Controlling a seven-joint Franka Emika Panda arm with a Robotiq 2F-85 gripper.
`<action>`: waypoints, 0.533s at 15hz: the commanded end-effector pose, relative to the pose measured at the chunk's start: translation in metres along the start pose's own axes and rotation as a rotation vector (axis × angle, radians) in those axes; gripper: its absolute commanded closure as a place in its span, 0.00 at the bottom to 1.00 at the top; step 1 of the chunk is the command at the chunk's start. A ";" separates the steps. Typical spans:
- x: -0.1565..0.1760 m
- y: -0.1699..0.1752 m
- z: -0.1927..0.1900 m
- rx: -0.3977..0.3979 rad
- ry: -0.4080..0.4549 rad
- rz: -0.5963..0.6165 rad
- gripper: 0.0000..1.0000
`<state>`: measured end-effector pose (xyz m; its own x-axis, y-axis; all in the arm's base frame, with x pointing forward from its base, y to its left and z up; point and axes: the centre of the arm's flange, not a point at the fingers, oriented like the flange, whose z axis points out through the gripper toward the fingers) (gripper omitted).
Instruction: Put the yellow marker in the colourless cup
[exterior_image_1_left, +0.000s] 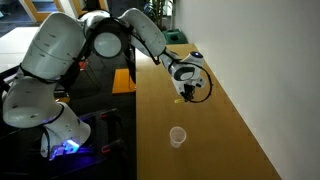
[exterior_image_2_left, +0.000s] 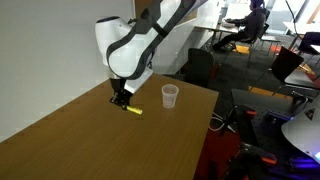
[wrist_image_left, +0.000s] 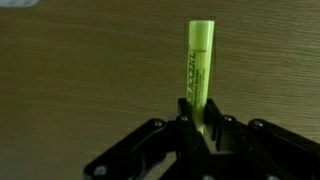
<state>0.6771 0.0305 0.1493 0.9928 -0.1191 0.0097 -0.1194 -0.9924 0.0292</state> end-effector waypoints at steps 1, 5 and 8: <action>-0.030 0.021 -0.030 -0.056 0.075 0.176 0.95; -0.030 0.039 -0.039 -0.130 0.166 0.365 0.95; -0.031 0.048 -0.042 -0.212 0.233 0.499 0.95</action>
<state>0.6586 -0.0154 0.1801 0.8608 -0.4614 0.2150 -0.4923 -0.8620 0.1210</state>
